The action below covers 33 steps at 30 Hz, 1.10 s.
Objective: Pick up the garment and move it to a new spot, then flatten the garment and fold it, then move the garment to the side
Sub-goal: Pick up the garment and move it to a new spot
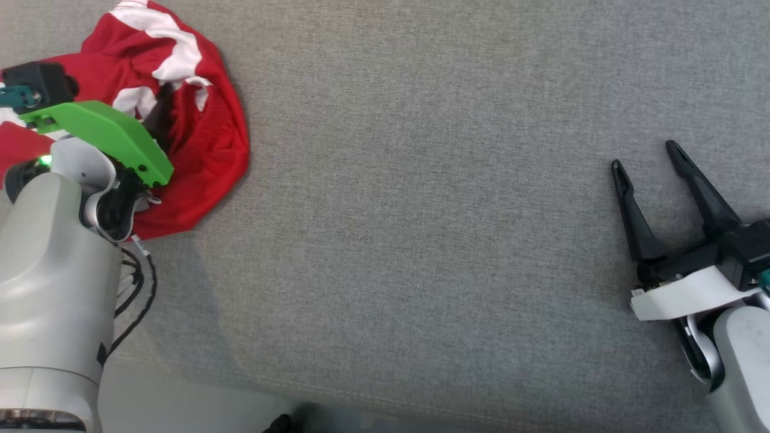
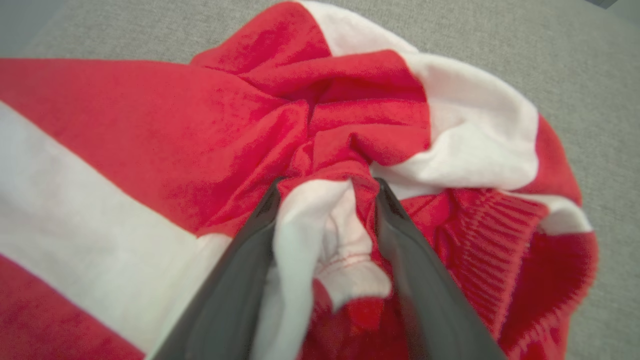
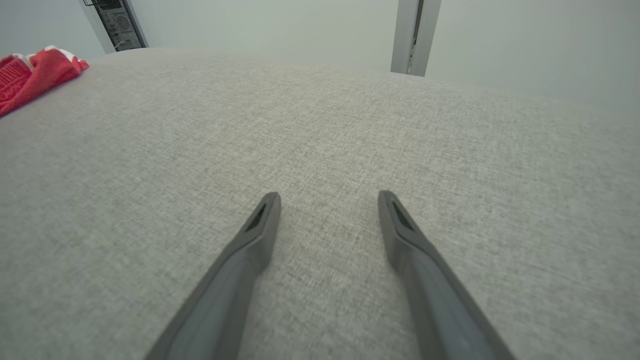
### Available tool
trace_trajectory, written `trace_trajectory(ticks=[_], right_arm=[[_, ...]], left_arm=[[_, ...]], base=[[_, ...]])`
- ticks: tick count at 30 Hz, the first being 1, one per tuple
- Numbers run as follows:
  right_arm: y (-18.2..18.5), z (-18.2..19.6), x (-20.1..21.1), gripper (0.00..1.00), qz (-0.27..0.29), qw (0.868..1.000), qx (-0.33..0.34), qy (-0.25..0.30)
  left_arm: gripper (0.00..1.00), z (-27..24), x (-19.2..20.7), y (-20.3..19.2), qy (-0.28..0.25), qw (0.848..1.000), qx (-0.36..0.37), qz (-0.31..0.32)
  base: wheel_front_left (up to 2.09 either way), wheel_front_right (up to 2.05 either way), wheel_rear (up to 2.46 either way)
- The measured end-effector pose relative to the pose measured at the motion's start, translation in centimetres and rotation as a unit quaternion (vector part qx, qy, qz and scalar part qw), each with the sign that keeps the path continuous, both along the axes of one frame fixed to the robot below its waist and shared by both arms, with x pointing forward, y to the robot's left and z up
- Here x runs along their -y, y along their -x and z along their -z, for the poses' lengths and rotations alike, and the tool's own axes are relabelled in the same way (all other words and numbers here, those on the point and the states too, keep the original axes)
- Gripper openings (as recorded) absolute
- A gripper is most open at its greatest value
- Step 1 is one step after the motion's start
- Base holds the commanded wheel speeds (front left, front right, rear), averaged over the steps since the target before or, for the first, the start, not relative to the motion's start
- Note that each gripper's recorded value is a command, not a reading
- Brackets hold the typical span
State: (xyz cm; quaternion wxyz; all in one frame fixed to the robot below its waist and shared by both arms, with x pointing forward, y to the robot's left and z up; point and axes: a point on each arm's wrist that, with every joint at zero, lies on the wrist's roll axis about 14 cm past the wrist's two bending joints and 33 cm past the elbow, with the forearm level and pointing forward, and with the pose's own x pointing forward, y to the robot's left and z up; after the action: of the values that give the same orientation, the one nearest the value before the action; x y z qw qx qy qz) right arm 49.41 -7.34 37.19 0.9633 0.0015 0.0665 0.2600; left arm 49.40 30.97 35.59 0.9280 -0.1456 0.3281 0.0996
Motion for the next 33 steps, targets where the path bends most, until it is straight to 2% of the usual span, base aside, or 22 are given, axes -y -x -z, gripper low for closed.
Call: trace_trajectory(ticks=[4, 10, 18, 25, 33], right_arm=[[-0.2, -0.2, 0.1, 1.0, 0.006, 1.0, 0.002, -0.003], [0.1, -1.6, -0.1, 1.0, 0.018, 1.0, 0.007, -0.015], [1.8, -5.4, -0.7, 1.0, 0.04, 0.998, 0.021, -0.052], [4.0, -8.8, 1.1, 1.0, 0.084, 0.993, 0.043, -0.072], [6.8, -11.7, 6.4, 1.0, 0.166, 0.981, 0.071, -0.073]], left_arm=[[0.0, -0.6, -0.8, -0.7, -0.037, 0.999, 0.036, 0.006], [0.0, -5.2, -1.6, -2.5, -0.094, 0.988, 0.119, 0.034], [0.0, -14.2, 0.2, -4.4, -0.146, 0.955, 0.231, 0.111], [0.0, -22.1, 5.3, -5.1, -0.152, 0.916, 0.312, 0.201], [0.0, -26.5, 16.6, -4.8, -0.111, 0.861, 0.362, 0.339]], base=[[0.0, 0.0, 0.0], [0.0, 0.0, 0.0], [0.0, 0.0, 0.0], [0.0, 0.0, 0.0], [0.0, 0.0, 0.0]])
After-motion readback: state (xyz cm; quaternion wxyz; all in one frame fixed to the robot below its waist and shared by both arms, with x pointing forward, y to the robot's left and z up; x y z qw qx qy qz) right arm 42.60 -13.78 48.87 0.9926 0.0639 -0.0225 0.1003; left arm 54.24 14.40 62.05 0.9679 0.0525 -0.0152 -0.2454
